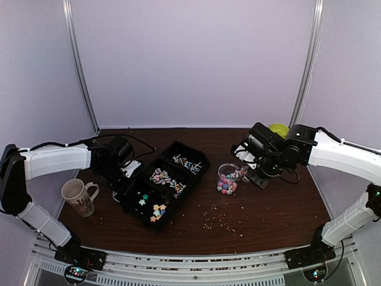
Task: Pack the candies
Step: Place the fake candies in the packing box, then scoop the fake candies from the plate.
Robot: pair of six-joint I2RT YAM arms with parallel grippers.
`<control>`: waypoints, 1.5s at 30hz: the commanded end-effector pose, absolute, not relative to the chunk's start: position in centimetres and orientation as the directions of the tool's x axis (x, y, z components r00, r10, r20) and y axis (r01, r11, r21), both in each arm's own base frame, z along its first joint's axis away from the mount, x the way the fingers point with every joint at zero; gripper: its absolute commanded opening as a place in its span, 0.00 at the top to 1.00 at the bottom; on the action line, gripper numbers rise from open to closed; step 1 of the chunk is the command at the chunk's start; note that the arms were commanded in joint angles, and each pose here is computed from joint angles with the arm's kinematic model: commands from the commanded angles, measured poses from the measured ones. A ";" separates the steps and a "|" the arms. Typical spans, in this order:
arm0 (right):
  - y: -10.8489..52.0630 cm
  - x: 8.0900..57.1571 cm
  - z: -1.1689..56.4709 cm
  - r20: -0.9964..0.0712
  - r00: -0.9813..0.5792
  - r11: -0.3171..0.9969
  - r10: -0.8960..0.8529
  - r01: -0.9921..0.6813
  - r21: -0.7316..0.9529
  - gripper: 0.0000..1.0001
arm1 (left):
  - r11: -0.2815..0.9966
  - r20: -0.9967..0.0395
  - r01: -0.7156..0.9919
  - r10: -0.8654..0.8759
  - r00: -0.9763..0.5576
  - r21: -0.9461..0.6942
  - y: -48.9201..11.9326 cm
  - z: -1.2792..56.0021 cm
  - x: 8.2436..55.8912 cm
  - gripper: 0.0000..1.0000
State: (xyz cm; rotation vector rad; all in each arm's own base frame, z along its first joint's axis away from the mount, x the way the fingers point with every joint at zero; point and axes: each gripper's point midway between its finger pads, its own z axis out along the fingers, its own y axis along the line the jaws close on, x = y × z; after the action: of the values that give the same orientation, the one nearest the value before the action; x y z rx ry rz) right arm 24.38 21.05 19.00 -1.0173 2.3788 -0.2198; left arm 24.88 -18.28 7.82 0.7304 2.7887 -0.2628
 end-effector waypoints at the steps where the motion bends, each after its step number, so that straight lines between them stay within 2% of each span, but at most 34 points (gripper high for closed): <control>1: 20.5 24.7 20.2 -0.389 -0.565 0.686 -0.728 -0.621 -0.380 1.00 | 0.831 -0.481 0.527 0.394 -0.783 -0.178 -21.2 12.4 28.0 1.00; 19: 21.5 25.1 21.4 -0.300 -0.547 0.624 -0.782 -0.676 -0.393 1.00 | 0.828 -0.483 0.531 0.395 -0.781 -0.181 -21.3 12.5 28.0 1.00; 26: 23.2 25.2 23.7 -0.433 -0.480 0.636 -0.763 -0.680 -0.366 1.00 | 0.827 -0.481 0.532 0.397 -0.782 -0.181 -21.3 12.4 27.9 1.00; 35: 26.1 23.6 27.2 -0.639 -0.189 0.552 -0.746 -0.712 -0.433 1.00 | 0.823 -0.471 0.536 0.403 -0.784 -0.187 -21.5 12.1 27.9 1.00; 39: 27.1 22.7 27.6 -0.647 -0.129 0.516 -0.751 -0.726 -0.454 1.00 | 0.815 -0.462 0.542 0.407 -0.788 -0.207 -21.9 11.8 27.7 1.00; 45: 28.3 22.1 27.7 -0.657 -0.111 0.509 -0.746 -0.731 -0.454 1.00 | 0.745 -0.446 0.563 0.393 -0.804 -0.358 -23.7 11.6 26.7 1.00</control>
State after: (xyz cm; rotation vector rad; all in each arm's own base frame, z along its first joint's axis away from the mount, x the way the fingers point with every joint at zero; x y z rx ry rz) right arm 21.83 27.30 26.92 -1.2595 1.8905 -0.0277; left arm 24.24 -19.09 7.73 0.7417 2.8080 -0.3552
